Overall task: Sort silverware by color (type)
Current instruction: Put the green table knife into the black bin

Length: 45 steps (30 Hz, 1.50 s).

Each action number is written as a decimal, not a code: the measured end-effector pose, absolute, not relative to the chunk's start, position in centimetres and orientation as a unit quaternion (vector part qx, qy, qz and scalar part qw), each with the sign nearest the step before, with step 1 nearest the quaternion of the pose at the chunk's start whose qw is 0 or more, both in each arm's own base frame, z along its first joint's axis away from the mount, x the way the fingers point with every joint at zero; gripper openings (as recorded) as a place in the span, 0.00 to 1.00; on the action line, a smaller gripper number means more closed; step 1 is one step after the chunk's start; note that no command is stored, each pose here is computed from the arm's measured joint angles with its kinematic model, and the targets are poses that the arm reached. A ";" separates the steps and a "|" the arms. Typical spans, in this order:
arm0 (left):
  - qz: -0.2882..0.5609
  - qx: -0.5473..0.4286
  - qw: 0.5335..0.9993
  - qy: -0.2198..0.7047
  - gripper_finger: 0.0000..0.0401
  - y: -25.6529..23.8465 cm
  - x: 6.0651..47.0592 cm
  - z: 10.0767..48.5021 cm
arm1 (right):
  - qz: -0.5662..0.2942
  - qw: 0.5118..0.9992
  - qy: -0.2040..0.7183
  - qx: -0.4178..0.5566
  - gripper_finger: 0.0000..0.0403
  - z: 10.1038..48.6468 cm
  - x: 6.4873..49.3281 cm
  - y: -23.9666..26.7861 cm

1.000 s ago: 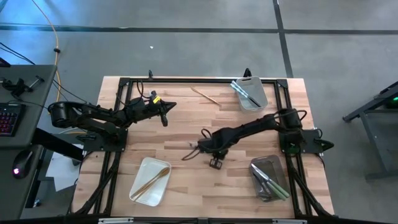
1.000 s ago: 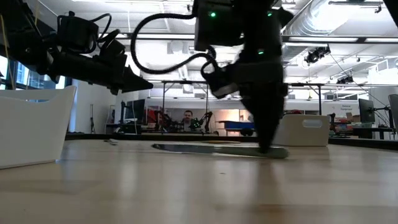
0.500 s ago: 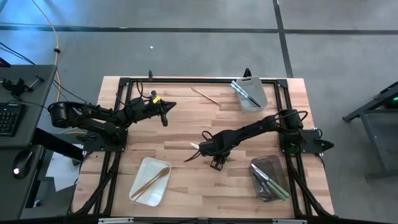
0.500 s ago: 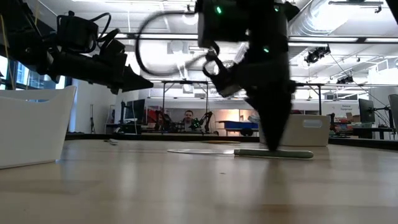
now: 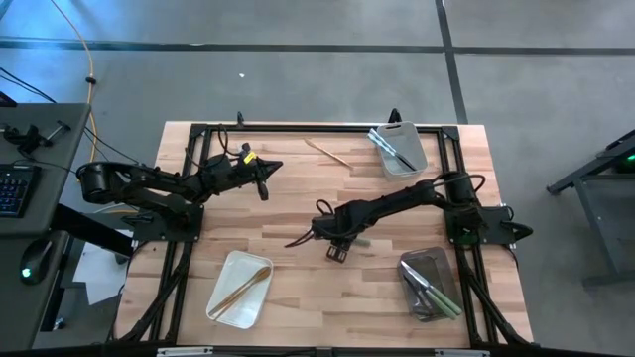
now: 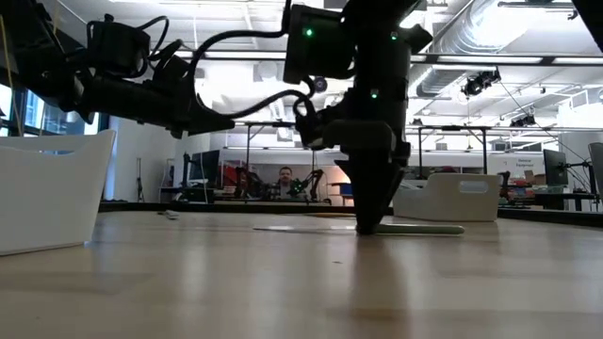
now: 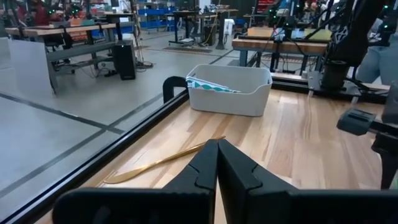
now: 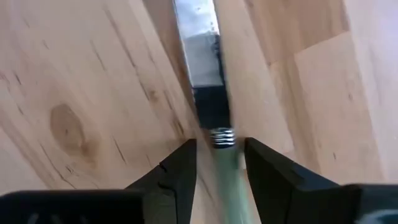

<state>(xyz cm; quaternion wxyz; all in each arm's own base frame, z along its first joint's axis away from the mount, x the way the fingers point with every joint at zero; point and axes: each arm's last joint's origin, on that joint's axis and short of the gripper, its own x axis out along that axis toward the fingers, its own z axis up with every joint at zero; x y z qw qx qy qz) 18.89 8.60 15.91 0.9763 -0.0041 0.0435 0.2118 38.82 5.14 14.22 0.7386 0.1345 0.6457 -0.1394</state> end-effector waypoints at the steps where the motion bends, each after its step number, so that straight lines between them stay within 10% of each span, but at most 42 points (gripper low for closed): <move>1: 0.212 -0.004 0.976 0.043 0.00 8.6 18.9 15.9 | -0.137 0.738 0.647 0.135 0.29 14.1 38.9 5.2; 20: 0.200 -0.004 0.979 0.043 0.00 8.5 18.9 15.9 | -0.111 0.729 0.656 0.161 0.28 12.5 38.1 4.2; 45: 0.200 -0.005 0.979 0.043 0.00 8.5 18.9 15.9 | -0.112 0.679 0.680 0.255 0.03 15.7 39.6 2.8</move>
